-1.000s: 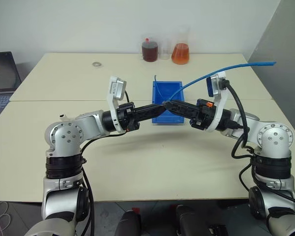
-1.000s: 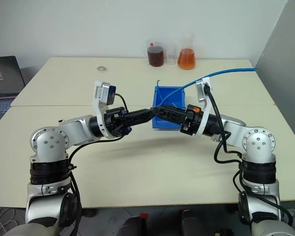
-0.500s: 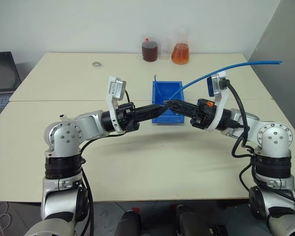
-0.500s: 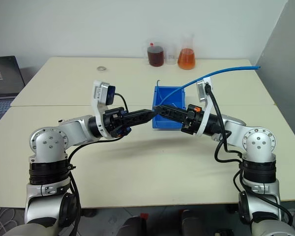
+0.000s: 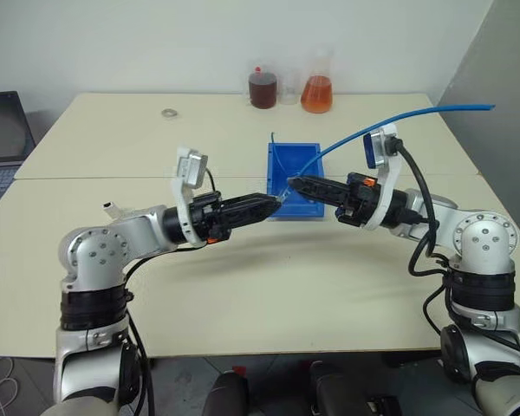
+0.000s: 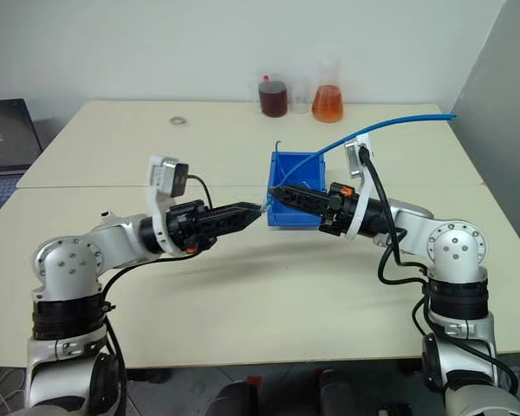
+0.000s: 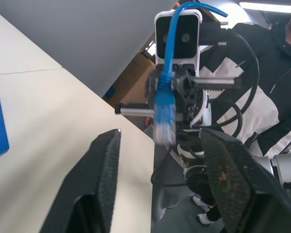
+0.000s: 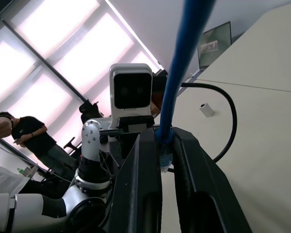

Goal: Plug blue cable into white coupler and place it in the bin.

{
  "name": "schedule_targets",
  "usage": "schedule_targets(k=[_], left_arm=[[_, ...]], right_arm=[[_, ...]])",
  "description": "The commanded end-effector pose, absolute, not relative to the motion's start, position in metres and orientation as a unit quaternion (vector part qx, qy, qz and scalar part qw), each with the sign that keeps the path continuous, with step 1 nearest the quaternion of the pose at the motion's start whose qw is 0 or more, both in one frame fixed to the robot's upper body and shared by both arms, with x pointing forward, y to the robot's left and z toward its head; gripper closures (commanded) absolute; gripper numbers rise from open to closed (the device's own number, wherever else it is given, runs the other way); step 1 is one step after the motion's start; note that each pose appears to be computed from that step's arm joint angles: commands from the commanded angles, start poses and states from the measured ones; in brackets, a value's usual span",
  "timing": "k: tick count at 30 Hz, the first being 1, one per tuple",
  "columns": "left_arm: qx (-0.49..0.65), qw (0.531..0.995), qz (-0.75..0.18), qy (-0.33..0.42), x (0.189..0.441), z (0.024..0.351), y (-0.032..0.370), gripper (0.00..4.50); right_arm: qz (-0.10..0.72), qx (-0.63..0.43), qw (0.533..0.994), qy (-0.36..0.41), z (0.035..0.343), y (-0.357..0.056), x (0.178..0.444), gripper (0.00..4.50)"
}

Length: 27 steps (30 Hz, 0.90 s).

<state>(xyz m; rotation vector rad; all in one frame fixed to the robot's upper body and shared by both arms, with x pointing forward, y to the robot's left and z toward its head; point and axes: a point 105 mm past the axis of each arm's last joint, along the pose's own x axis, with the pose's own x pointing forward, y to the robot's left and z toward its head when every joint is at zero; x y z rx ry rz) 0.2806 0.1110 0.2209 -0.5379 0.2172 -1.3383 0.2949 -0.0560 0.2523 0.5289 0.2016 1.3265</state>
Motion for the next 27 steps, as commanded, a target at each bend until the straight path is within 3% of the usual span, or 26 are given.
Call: schedule_targets(k=[1, 5, 9, 11, 13, 17, 23, 27], left_arm=[[-0.229, 0.769, -0.592, 0.076, 0.270, 0.224, 0.123, 0.72], [-0.159, 0.842, -0.507, 0.094, 0.270, 0.192, 0.143, 0.06], [-0.041, 0.949, -0.300, 0.092, 0.291, 0.148, 0.195, 0.06], [-0.013, 0.967, -0.242, 0.078, 0.294, 0.143, 0.211, 0.06], [0.036, 0.989, -0.123, 0.069, 0.302, 0.136, 0.249, 0.06], [0.082, 0.994, 0.052, 0.055, 0.308, 0.134, 0.302, 0.06], [0.076, 0.981, 0.164, 0.068, 0.326, 0.123, 0.333, 0.06], [0.070, 0.978, 0.179, 0.074, 0.347, 0.113, 0.330, 0.06]], right_arm=[[0.619, 0.229, 0.747, 0.077, 0.263, -0.058, 0.294, 4.43], [0.625, 0.219, 0.745, 0.075, 0.267, -0.059, 0.296, 4.43], [0.624, 0.203, 0.751, 0.071, 0.269, -0.058, 0.303, 4.43], [0.626, 0.200, 0.750, 0.070, 0.268, -0.059, 0.303, 4.43], [0.629, 0.197, 0.749, 0.069, 0.269, -0.058, 0.304, 4.43], [0.630, 0.185, 0.751, 0.066, 0.266, -0.054, 0.307, 4.43], [0.632, 0.178, 0.751, 0.063, 0.263, -0.052, 0.308, 4.43], [0.630, 0.177, 0.754, 0.060, 0.264, -0.052, 0.309, 4.43]])
